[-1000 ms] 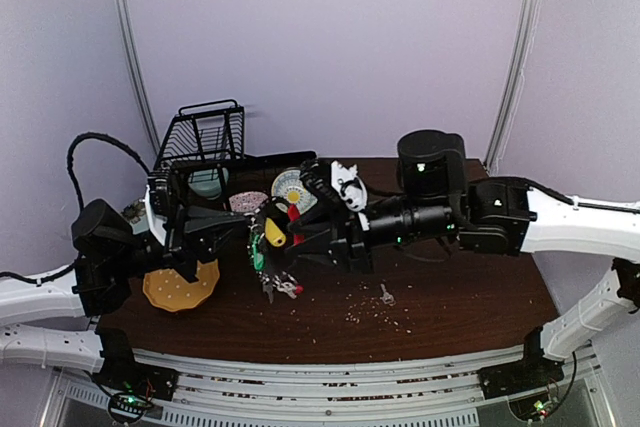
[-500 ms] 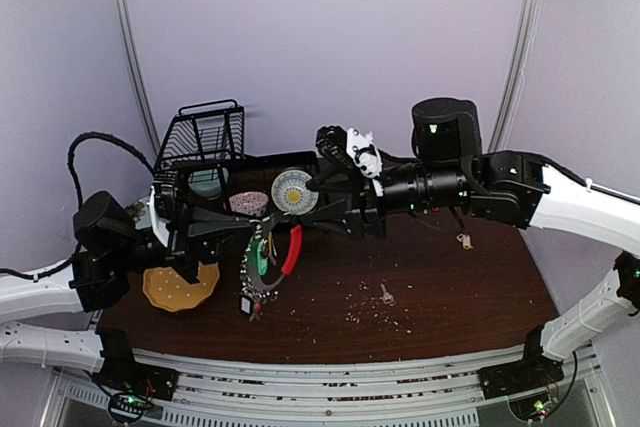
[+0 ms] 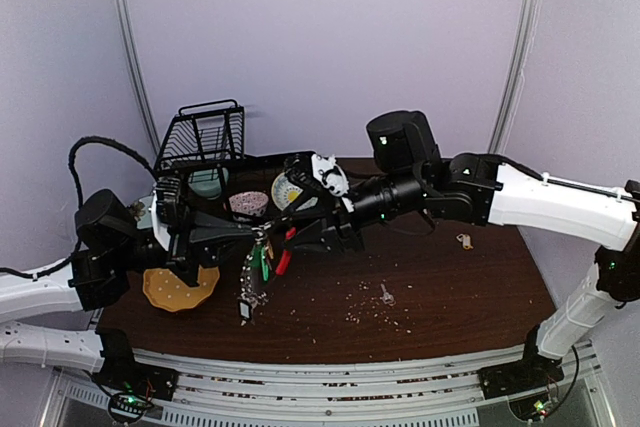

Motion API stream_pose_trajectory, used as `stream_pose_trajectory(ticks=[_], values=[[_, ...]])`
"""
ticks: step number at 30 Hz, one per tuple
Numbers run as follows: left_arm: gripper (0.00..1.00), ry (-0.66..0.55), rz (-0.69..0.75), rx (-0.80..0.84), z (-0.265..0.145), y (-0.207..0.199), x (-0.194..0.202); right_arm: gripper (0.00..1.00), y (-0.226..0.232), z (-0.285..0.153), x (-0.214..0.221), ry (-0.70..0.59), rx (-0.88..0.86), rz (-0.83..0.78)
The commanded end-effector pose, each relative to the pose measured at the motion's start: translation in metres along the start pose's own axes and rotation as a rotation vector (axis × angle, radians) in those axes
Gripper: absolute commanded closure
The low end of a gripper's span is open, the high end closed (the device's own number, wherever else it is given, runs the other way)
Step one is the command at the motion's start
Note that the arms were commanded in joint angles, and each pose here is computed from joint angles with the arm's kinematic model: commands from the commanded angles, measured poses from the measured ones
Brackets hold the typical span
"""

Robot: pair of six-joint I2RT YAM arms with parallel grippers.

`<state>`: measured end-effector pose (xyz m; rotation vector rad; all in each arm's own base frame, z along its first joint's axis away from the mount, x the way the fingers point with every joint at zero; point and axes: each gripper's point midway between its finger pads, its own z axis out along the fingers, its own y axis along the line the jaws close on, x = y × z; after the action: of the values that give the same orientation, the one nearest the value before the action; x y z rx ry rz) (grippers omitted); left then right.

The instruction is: Put the keys on the keyring

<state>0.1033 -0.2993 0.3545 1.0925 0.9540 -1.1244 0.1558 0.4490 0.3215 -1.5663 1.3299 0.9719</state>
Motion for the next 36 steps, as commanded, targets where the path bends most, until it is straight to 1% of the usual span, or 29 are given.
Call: stream_pose_trajectory(ticks=[1, 7, 10, 12, 17, 20, 21, 23, 24, 25, 26, 29, 31, 33, 36], values=[[1.0, -0.073, 0.063, 0.014, -0.001, -0.002, -0.026, 0.52, -0.003, 0.013, -0.006, -0.047, -0.021, -0.001], [1.0, -0.085, 0.069, 0.0, -0.003, -0.002, -0.03, 0.83, 0.003, 0.014, 0.005, -0.02, -0.048, 0.032], [1.0, -0.089, 0.07, -0.012, -0.004, 0.0, -0.031, 0.94, 0.008, 0.008, 0.007, -0.033, -0.052, 0.041], [1.0, -0.082, 0.061, -0.017, -0.003, 0.001, -0.03, 0.99, 0.013, 0.004, 0.006, -0.041, -0.066, 0.047], [1.0, -0.051, 0.027, -0.083, 0.0, 0.015, -0.024, 1.0, 0.02, -0.007, -0.001, -0.061, -0.077, 0.076], [1.0, -0.021, 0.009, -0.15, 0.001, 0.028, -0.021, 1.0, 0.018, -0.015, -0.008, -0.09, -0.043, 0.093], [0.93, -0.012, 0.008, -0.161, 0.001, 0.03, -0.021, 1.0, 0.017, -0.019, -0.009, -0.101, -0.031, 0.097], [0.68, -0.007, 0.015, -0.164, 0.0, 0.032, -0.026, 1.0, 0.018, -0.025, -0.011, -0.118, -0.02, 0.106], [0.6, -0.003, 0.024, -0.165, 0.0, 0.032, -0.029, 1.0, 0.018, -0.028, -0.012, -0.13, -0.015, 0.112], [0.54, -0.004, 0.038, -0.17, -0.002, 0.032, -0.033, 1.0, 0.019, -0.031, -0.013, -0.138, -0.013, 0.116], [0.52, -0.007, 0.053, -0.181, -0.005, 0.034, -0.037, 1.0, 0.019, -0.035, -0.014, -0.144, -0.011, 0.116], [0.51, -0.003, 0.097, -0.197, -0.011, 0.034, -0.042, 1.0, 0.024, -0.044, -0.017, -0.152, -0.011, 0.092], [0.52, 0.02, 0.128, -0.146, -0.01, 0.026, -0.041, 1.0, 0.025, -0.051, -0.018, -0.144, 0.001, 0.067], [0.53, 0.048, 0.142, -0.114, -0.007, 0.022, -0.037, 1.0, 0.023, -0.057, -0.02, -0.14, 0.028, 0.058], [0.55, 0.087, 0.144, -0.111, -0.003, 0.025, -0.024, 1.0, 0.021, -0.064, -0.027, -0.158, 0.054, 0.049]])
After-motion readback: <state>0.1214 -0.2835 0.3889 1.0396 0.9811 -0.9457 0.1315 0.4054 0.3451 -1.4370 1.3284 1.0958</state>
